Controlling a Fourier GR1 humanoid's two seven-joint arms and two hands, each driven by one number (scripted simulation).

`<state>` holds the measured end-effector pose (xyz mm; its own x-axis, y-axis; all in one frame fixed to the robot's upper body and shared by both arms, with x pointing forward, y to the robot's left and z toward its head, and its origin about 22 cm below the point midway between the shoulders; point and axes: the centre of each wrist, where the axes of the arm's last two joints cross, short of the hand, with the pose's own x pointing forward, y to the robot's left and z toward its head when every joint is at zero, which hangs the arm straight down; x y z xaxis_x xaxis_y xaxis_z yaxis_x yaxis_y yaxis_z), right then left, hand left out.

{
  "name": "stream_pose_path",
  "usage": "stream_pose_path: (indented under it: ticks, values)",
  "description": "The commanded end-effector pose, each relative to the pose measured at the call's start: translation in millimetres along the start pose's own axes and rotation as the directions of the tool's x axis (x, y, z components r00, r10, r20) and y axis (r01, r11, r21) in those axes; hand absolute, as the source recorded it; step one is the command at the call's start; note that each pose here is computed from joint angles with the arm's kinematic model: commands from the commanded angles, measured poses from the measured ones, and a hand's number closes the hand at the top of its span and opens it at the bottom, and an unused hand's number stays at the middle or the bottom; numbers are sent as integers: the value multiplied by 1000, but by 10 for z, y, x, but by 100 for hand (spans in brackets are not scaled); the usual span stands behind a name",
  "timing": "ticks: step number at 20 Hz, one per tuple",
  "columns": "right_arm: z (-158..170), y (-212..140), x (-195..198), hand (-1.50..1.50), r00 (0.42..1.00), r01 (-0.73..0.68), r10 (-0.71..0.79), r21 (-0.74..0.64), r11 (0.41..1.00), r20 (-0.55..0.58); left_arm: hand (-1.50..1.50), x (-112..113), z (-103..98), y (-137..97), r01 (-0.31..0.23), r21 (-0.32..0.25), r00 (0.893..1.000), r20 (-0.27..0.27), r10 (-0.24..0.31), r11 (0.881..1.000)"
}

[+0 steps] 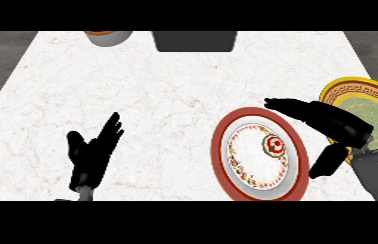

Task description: Pick the cupcake from the plate and place it in the plate

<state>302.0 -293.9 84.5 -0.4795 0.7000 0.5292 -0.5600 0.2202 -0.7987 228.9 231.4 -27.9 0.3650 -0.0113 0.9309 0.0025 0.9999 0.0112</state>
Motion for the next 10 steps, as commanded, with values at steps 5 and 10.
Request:
stream_pose_path:
  ticks: [5,10]
  values:
    - [-60,162,146,-150,999,-35,35,1,999,-22,0,-54,-195,157,-3,8,1000,-12,3,1000]
    - [-343,255,112,-150,989,-114,112,-14,993,-92,0,-74,-116,-37,3,-4,1000,-17,-4,1000]
